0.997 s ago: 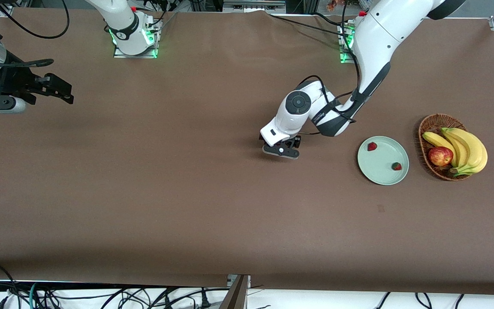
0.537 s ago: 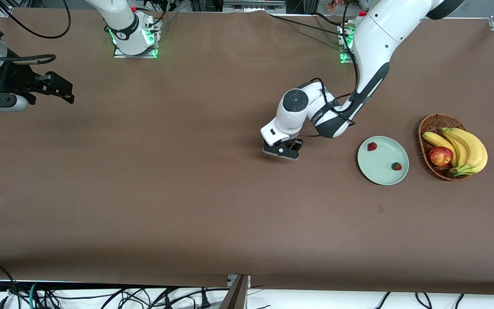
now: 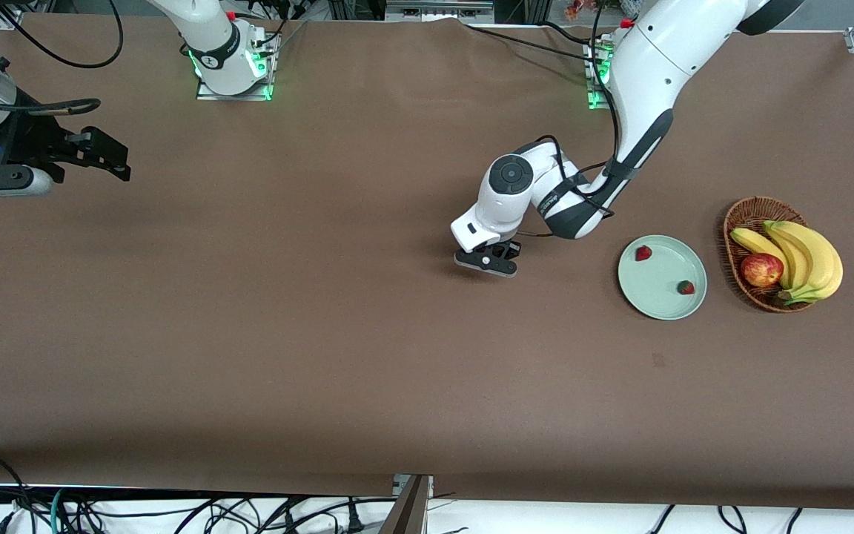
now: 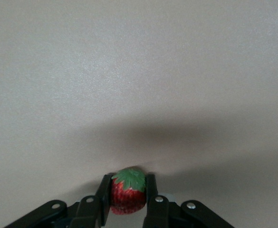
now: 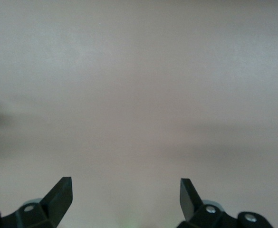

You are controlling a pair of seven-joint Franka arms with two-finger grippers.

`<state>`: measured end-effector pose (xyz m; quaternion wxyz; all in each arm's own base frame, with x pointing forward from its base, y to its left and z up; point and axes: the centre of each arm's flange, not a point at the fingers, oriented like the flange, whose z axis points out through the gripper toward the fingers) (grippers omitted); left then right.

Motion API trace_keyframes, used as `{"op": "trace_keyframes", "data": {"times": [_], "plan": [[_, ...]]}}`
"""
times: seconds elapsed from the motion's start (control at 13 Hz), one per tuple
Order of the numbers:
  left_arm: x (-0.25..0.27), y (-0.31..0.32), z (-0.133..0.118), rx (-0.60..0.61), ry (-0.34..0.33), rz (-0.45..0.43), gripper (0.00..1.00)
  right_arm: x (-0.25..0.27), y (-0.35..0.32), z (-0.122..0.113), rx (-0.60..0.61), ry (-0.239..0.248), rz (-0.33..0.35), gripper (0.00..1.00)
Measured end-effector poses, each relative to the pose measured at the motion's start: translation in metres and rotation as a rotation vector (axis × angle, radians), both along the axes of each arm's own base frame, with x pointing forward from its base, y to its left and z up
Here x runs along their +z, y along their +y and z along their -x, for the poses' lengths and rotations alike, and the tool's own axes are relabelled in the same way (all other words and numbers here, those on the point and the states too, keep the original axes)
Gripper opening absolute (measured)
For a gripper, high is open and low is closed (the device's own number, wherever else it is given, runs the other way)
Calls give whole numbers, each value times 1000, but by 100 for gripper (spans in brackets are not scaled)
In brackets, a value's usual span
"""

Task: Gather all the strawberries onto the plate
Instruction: 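Carry the strawberry with the left gripper over the green plate, then lower the strawberry onto the plate and open the left gripper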

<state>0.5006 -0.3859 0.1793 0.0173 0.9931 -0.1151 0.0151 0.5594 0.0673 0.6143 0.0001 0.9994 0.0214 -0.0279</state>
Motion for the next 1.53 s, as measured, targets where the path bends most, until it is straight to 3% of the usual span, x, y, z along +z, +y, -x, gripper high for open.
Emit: {"op": "trace_keyframes", "data": {"times": [0.15,0.38,0.61,0.77,1.23,1.53], "plan": [[4,4,-5,8,-6,-5,33,-1,-1,0,-1,1,3,100],[31,18,-15,16,0,-96,33,0,-5,-1,-1,-5,38,100],[63,41,-23,-81,17,-186,33,0,-4,-1,0,-8,42,100],[71,66,-35,-171,52,-198,33,0,-2,-1,3,-11,41,100],[82,191,-88,-550,127,-134,33,29,9,1,23,-64,33,100],[81,297,-109,-784,171,-11,33,33,20,7,44,-48,35,100]]}}
